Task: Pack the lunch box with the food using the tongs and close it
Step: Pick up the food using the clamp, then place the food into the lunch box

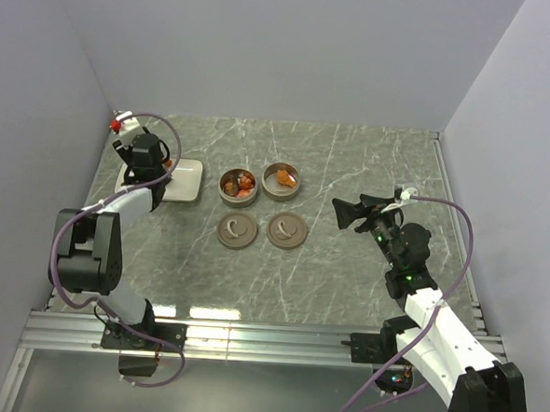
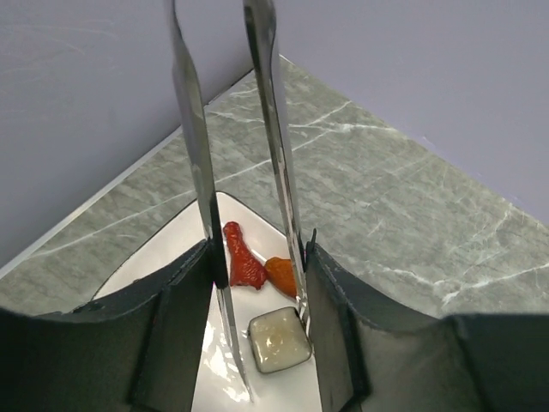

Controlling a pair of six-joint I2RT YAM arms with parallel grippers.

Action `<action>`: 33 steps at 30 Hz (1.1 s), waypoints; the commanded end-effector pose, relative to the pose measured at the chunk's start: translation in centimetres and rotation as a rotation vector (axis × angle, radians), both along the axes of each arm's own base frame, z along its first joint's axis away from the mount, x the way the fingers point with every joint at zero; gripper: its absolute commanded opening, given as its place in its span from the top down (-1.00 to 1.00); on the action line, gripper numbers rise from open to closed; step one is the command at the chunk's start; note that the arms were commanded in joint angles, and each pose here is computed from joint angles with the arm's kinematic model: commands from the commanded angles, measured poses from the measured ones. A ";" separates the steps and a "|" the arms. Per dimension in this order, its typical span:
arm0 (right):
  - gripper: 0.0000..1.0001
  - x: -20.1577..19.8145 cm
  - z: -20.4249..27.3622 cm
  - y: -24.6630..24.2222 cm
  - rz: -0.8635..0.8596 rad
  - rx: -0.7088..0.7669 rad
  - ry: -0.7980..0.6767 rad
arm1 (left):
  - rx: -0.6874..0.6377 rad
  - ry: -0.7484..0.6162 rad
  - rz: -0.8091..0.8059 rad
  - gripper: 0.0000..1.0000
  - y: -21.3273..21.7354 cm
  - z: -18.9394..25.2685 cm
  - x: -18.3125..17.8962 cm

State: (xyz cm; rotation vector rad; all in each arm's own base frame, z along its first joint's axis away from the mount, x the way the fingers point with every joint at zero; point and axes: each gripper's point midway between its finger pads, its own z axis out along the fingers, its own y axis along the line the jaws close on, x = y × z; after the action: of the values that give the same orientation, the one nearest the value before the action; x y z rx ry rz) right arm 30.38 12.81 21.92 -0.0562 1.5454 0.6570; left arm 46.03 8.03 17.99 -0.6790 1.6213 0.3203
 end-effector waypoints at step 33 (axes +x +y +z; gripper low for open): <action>-0.98 -0.1 1.0 -0.8 -0.040 0.022 -0.044 | 0.075 -0.239 -0.756 0.62 -30.5 13.1 1.3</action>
State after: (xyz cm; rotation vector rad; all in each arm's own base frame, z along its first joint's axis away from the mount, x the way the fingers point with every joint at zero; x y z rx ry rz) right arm 30.38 12.34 22.52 -0.0368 1.5226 0.6389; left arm 46.81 -19.19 29.09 -0.0896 1.5574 -0.1839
